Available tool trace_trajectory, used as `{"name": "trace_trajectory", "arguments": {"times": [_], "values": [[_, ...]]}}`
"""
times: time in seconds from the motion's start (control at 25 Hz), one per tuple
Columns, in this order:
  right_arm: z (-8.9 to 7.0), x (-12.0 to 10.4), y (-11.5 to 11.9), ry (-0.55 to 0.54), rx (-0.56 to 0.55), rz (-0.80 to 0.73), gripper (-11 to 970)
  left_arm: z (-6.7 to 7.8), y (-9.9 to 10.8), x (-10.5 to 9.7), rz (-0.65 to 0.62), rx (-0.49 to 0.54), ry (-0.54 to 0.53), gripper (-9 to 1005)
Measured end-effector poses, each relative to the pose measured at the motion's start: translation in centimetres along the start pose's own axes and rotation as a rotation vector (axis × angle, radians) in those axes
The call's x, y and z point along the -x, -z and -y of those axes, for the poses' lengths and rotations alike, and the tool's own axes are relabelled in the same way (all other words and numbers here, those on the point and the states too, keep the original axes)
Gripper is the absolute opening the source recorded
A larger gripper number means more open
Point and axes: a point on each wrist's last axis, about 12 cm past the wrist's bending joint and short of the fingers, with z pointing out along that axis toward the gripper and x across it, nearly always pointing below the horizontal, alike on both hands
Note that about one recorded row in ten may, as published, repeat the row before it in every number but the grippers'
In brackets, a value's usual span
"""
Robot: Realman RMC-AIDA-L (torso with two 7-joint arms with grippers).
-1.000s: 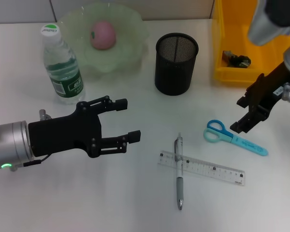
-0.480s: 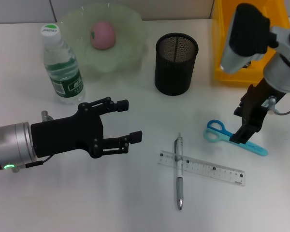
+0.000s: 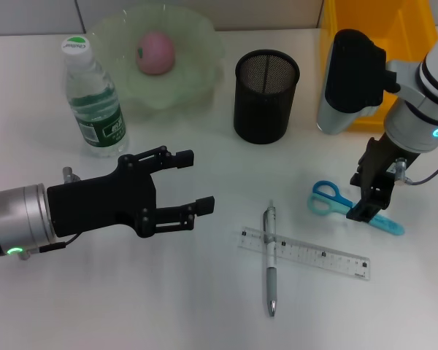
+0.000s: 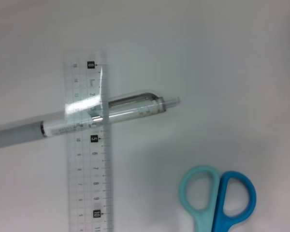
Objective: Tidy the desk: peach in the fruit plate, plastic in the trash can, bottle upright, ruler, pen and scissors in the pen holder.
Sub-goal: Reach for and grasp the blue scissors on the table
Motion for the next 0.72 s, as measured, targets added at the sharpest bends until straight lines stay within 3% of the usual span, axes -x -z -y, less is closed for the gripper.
{"name": "trace_trajectory", "arguments": {"times": [0.44,0.72], "values": [[-0.19,0.27,-0.51,-0.001,0.001,0.004,385,-0.02,0.00,-0.03,-0.002,0.002,0.000,829],[-0.30,0.33,-0.63,-0.004,0.008,0.004,387,-0.05,0.00,0.00,-0.003,0.001,-0.001,829]]}}
